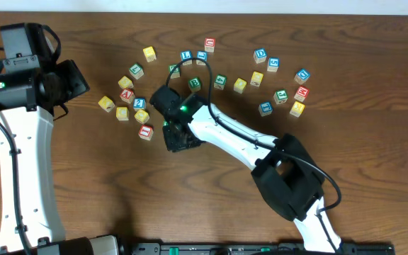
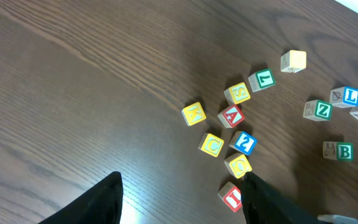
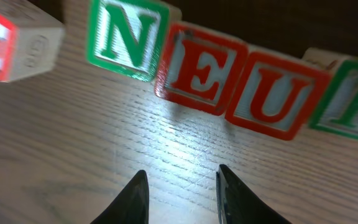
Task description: Spell out NEURIPS
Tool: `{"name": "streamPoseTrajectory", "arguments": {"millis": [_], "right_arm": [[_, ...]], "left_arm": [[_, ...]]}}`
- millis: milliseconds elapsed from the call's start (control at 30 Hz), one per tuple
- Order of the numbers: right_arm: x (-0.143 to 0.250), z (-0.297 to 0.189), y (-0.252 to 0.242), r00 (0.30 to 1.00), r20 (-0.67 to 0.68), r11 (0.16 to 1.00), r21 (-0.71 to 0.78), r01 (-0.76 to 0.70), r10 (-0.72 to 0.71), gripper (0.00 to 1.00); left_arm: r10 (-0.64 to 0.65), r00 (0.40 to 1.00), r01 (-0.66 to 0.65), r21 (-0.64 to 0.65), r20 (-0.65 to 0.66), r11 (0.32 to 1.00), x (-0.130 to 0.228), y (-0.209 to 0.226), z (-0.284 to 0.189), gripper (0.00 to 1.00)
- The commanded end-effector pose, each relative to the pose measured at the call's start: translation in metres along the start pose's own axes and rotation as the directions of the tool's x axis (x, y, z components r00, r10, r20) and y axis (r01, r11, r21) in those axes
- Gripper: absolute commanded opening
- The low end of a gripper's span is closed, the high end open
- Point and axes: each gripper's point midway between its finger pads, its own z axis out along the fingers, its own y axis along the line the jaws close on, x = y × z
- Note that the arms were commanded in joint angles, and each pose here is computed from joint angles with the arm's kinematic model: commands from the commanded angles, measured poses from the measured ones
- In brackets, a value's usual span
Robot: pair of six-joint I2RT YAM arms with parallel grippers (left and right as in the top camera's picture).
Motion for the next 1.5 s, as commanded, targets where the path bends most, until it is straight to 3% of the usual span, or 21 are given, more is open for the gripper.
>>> {"name": "streamPoseTrajectory", "arguments": {"millis": [0, 400, 1467], "right_arm": [[0.001, 0.001, -0.001, 1.000, 0.018, 0.999, 0.035, -0.019, 0.018, 0.33], [-0.003, 0.001, -0.012, 0.995, 0.090, 0.988, 0.142, -0.065, 0.053, 0.31], [-0.022, 0.014, -0.012, 0.986, 0.163, 0.986, 0.154, -0.072, 0.046, 0.28]], "left_arm": [[0.017, 1.000, -0.017, -0.011, 0.004, 1.000, -0.004, 0.002, 0.000, 0.60], [0.017, 1.000, -0.017, -0.011, 0.003, 1.000, -0.003, 0.002, 0.000, 0.60], [0.017, 1.000, -0.017, -0.010, 0.004, 1.000, -0.004, 0.002, 0.000, 0.60]]}}
